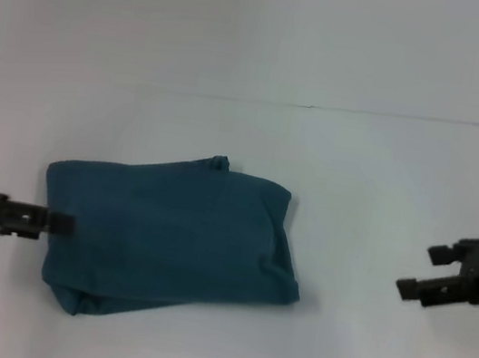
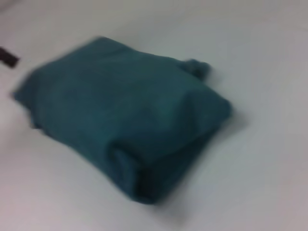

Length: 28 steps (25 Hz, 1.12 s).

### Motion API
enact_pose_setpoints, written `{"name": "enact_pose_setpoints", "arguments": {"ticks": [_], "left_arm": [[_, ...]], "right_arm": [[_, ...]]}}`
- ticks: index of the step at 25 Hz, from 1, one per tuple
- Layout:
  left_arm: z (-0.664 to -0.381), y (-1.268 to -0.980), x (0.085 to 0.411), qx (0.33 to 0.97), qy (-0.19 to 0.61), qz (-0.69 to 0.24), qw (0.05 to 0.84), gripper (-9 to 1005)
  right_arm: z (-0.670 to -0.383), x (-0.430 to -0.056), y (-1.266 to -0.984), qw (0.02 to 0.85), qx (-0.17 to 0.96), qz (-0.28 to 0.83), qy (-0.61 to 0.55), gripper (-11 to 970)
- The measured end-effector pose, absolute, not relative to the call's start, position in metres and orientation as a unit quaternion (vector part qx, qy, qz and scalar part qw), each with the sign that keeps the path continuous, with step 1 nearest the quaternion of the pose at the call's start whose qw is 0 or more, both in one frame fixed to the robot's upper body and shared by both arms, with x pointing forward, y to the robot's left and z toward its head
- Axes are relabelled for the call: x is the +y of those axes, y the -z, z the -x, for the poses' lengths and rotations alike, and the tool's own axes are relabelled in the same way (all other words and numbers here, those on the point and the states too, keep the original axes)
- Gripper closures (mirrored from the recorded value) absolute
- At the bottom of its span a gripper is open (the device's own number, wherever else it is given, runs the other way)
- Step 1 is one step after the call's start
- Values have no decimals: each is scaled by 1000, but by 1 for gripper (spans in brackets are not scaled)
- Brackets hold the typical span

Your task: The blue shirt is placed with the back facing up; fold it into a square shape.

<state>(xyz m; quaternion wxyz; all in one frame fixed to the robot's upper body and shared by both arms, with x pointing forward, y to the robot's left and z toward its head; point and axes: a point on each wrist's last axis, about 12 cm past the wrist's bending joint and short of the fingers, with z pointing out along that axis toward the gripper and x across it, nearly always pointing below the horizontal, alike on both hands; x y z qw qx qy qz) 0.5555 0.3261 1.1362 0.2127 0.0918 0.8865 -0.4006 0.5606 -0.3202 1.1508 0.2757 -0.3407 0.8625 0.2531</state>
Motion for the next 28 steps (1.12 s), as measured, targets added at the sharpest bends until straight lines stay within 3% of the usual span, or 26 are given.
{"name": "enact_pose_setpoints", "arguments": {"ticks": [6, 11, 16, 28], "left_arm": [[-496, -1124, 354, 825, 428, -168, 329, 308], [-463, -1108, 367, 812, 422, -175, 364, 94], [-451, -1106, 363, 802, 440, -203, 349, 42], [-448, -1101, 356, 793, 453, -232, 336, 45]], "right_arm": [[-547, -308, -1161, 278, 819, 395, -310, 14], [-541, -300, -1159, 273, 802, 419, -327, 13], [-539, -295, -1157, 266, 794, 434, -334, 13], [-537, -291, -1145, 259, 790, 434, -348, 13]]}}
